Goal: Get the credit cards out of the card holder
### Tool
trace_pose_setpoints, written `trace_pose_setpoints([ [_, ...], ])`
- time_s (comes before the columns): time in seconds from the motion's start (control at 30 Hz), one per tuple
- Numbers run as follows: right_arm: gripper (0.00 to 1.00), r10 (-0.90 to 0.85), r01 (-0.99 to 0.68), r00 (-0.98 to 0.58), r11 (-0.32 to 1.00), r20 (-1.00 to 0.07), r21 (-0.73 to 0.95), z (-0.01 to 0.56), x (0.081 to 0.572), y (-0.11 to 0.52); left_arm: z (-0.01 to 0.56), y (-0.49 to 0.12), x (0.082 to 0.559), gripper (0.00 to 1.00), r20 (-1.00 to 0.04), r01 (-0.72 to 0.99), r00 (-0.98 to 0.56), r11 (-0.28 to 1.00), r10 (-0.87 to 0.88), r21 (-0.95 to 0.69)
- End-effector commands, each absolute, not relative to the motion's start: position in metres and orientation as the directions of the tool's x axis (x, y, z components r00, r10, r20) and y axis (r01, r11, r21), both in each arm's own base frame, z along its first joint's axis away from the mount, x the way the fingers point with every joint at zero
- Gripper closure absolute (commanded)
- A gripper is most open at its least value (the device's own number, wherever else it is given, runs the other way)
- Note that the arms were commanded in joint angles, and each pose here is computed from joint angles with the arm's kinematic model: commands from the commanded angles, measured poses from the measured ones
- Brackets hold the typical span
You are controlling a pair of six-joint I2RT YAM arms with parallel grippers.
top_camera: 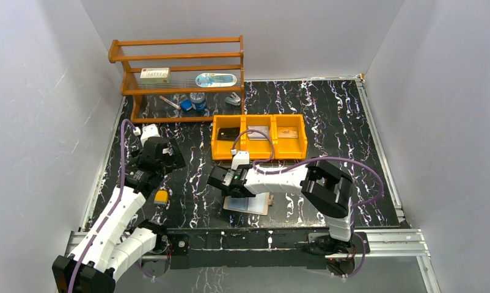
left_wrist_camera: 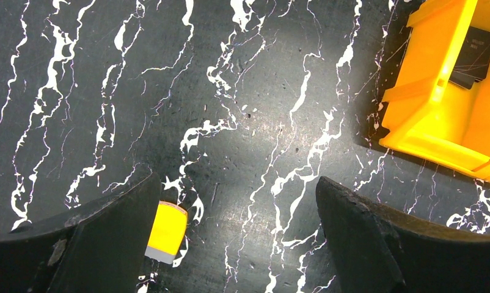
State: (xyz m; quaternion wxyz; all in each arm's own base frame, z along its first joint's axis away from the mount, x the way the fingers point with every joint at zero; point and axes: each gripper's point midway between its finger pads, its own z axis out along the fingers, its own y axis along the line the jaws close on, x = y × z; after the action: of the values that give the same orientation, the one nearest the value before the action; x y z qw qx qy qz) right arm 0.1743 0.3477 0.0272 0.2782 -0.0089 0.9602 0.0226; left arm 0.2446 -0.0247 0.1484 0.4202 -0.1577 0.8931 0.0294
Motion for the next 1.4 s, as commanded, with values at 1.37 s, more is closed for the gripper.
trace_pose_setpoints([
  [1.37, 0.50, -0.022, -0.093, -0.877, 0.988, -0.480, 0.124, 0.028, 0.154, 0.357, 0.152, -0.021, 0.244, 0.01, -0.766, -0.319, -0.589, 0.945, -0.257, -0.072],
])
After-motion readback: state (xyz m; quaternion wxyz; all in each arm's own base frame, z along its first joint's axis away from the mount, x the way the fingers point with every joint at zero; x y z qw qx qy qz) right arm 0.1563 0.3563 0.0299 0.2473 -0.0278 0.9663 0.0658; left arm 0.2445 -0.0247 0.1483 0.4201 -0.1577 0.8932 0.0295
